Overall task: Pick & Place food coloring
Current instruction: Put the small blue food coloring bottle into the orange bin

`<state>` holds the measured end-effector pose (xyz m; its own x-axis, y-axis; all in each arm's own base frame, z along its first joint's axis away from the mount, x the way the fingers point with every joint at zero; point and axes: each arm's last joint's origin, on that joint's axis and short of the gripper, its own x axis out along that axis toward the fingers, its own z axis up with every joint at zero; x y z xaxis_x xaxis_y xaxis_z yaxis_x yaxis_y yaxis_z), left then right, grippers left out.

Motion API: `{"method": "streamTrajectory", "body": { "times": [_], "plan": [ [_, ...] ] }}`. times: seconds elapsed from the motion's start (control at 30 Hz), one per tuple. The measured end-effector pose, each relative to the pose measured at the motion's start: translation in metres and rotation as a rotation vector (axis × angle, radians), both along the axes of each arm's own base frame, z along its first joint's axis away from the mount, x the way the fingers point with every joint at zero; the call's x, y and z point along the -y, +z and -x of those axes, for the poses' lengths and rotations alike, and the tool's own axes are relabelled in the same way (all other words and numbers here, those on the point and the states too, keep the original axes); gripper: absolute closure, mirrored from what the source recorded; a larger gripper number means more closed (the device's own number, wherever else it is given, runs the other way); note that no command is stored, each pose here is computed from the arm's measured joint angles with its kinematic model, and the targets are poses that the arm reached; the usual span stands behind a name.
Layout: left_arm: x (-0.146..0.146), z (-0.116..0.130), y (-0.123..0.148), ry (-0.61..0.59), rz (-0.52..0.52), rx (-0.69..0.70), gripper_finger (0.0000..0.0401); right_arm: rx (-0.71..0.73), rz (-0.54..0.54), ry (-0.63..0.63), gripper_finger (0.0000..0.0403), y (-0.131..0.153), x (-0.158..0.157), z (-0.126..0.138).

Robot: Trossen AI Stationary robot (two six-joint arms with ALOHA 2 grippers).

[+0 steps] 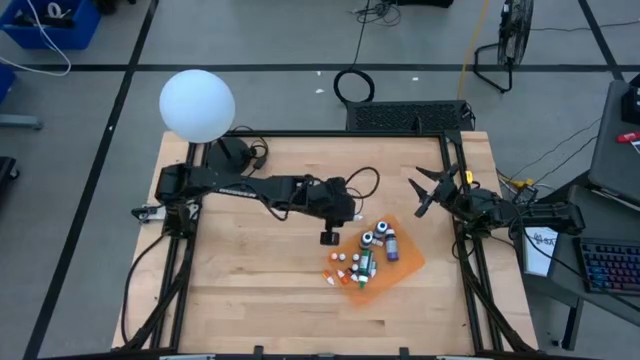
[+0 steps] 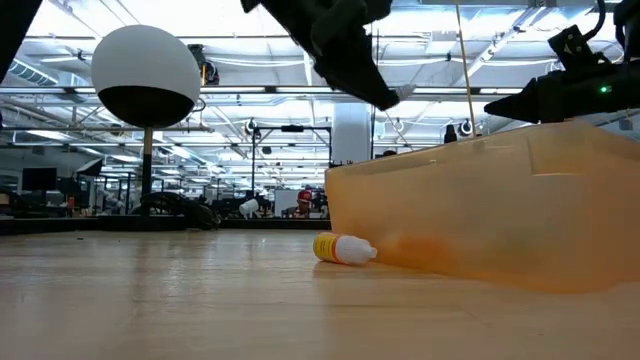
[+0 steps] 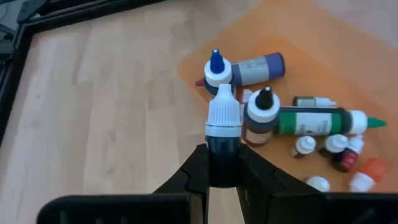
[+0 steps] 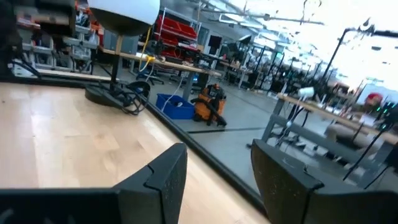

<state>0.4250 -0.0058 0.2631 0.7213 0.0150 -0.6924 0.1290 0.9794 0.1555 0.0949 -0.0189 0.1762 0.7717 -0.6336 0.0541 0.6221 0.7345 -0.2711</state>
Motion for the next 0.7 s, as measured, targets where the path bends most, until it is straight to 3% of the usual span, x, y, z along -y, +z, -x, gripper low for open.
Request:
{"method": "streamTrajectory", "body": {
  "times": [0.17, 0.4, 0.47, 0.7],
  "plan": [
    [-0.001, -0.01, -0.003, -0.049, -0.044, 0.09, 0.0348, 0.053, -0.021, 0.005, 0.0236, 0.003, 0.0, 0.0],
    [-0.019, -0.017, -0.007, -0.121, -0.007, 0.311, 0.0348, 0.35, -0.386, 0.146, 0.0236, 0.006, -0.003, -0.001],
    [-0.028, -0.015, -0.014, -0.134, 0.009, 0.37, 0.0348, 0.412, -0.465, 0.132, 0.0236, 0.005, -0.002, -0.001],
    [-0.059, -0.004, -0.04, -0.032, 0.081, 0.401, 0.0348, 0.479, -0.543, 0.105, 0.0236, 0.005, -0.001, -0.001]
  ]
}}
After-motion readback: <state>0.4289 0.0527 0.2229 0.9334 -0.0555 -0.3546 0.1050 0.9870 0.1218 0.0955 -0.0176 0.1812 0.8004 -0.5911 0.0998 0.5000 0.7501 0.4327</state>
